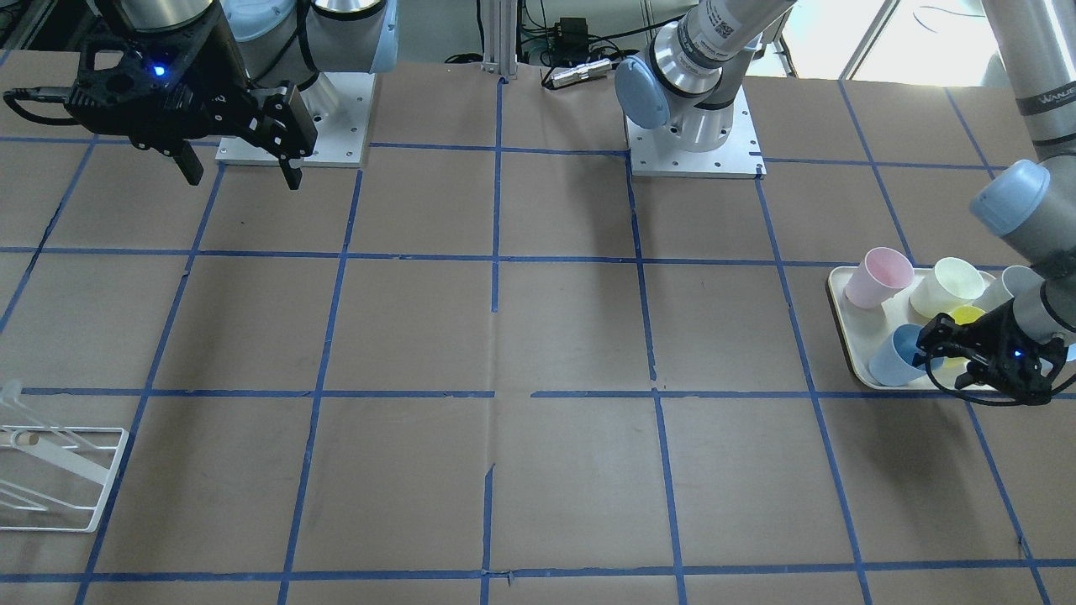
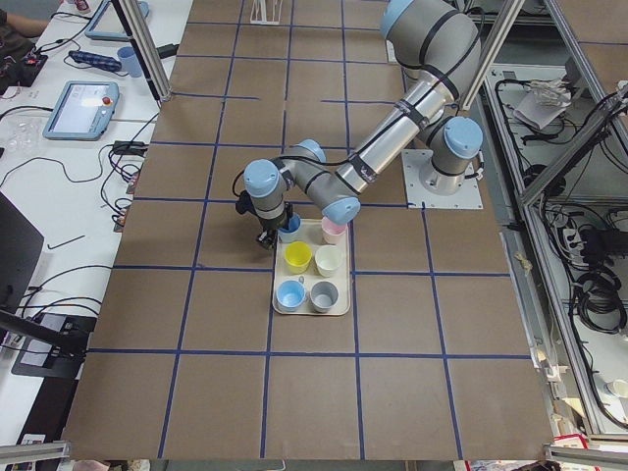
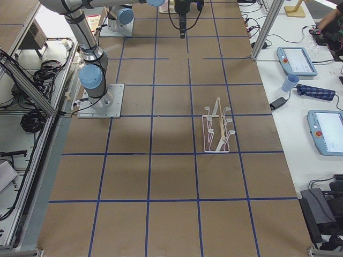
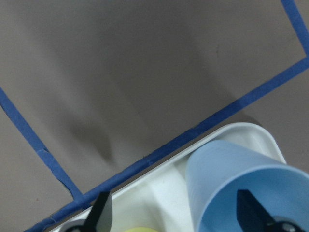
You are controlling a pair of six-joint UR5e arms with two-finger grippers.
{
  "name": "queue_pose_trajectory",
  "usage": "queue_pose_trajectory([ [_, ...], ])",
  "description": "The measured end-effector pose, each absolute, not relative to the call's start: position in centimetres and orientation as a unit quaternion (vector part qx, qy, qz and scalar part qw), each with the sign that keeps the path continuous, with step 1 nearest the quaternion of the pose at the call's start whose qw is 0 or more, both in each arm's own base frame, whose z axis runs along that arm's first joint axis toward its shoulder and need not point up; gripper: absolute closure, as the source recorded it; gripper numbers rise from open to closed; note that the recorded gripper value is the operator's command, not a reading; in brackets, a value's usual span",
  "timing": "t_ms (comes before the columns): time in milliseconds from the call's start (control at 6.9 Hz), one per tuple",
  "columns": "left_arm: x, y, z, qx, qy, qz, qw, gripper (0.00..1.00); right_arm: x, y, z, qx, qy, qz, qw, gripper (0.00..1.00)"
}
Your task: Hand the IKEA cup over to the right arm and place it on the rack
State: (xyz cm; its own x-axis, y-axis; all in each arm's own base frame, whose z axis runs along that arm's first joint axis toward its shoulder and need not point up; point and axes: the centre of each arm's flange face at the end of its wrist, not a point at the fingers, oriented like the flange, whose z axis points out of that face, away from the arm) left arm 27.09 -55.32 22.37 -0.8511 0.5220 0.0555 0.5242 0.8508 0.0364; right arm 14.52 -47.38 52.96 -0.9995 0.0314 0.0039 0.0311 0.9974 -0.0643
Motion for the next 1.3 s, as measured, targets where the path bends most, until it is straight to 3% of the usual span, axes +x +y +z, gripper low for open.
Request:
queue_pose_trajectory([
  [290, 27.0, -55.4, 22.4, -0.272, -0.962, -0.024, 0.022, 1.00, 14.5, -47.4, 53.0, -0.016, -0.999, 0.033, 0.002, 0.00],
  [870, 26.4, -55.4, 25.1, -0.272, -0.962, -0.011, 0.037, 1.00, 14.5, -47.4, 53.0, -0.016, -0.999, 0.033, 0.002, 0.00],
  [1304, 22.5, -54.7, 32.2, -0.251, -0.957, 0.033, 0.145, 1.00, 14.0, -47.5, 52.7, -0.012, -1.000, 0.022, 0.001, 0.00],
])
